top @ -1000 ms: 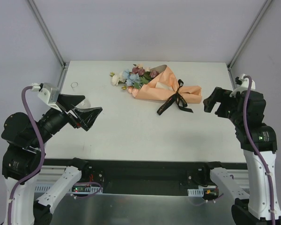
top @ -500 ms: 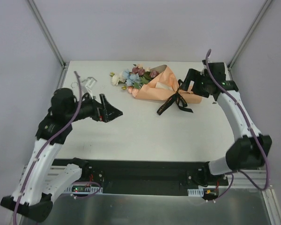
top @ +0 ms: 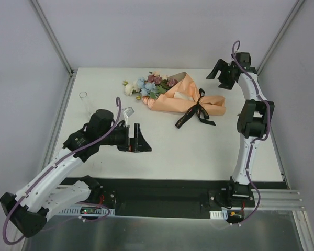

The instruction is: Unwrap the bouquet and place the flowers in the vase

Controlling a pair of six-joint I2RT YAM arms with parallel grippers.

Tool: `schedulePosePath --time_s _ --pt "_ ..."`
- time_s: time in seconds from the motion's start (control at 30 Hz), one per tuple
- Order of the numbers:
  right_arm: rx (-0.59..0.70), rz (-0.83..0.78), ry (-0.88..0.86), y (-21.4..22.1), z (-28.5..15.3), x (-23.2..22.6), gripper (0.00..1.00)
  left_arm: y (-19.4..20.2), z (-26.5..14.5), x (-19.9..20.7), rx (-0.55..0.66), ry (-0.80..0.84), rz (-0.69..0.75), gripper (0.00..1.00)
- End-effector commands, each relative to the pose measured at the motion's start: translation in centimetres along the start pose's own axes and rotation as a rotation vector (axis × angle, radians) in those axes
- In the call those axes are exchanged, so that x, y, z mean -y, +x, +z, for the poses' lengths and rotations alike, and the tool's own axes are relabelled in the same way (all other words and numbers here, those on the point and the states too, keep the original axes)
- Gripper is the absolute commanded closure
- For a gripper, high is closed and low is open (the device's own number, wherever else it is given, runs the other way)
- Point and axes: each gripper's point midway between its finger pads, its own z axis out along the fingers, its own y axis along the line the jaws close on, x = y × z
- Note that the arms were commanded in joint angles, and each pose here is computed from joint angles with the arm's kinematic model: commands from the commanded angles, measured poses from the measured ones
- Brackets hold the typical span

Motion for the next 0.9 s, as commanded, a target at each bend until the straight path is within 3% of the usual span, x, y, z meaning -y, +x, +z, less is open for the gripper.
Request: schedulePosePath --time_s 0.0,0.17,0.33,0.37,0.43,0.47,0.63,0.87 --pt "-0.035 0.072 -0.137 -0.1 1.5 -1.1 0.03 -0.3 3.1 -1.3 0.013 -0.116 0.018 0.02" --pt "-0.112 0.095 -0.113 5.0 2.5 0.6 0.03 -1.1 6.9 -1.1 -0.088 -0.160 0.104 0.04" --pt "-0.153 0.088 -0.114 9.6 -0.1 0.4 0.03 -3.0 9.5 -0.1 -0.129 -0.152 0.173 0.04" --pt "-0.203 0.106 -0.097 12.6 -0.2 1.0 0.03 -3.8 9.7 0.7 -0.116 -0.140 0.186 0.04" --pt "-0.174 0.099 -0.119 13.4 -1.8 0.2 0.02 -4.2 10.3 0.6 -0.121 -0.147 0.192 0.05" --pt "-0.230 0.097 -0.111 16.7 -1.8 0.0 0.02 -4.4 10.4 0.7 -0.117 -0.147 0.195 0.05" --pt "-0.260 0.022 -0.131 22.8 -4.5 -2.7 0.01 -4.4 10.7 -0.3 -0.113 -0.179 0.207 0.06" --pt "-0.291 -0.031 -0.221 27.7 -9.2 -4.4 0.01 -3.4 10.7 -1.5 -0.132 -0.199 0.201 0.15"
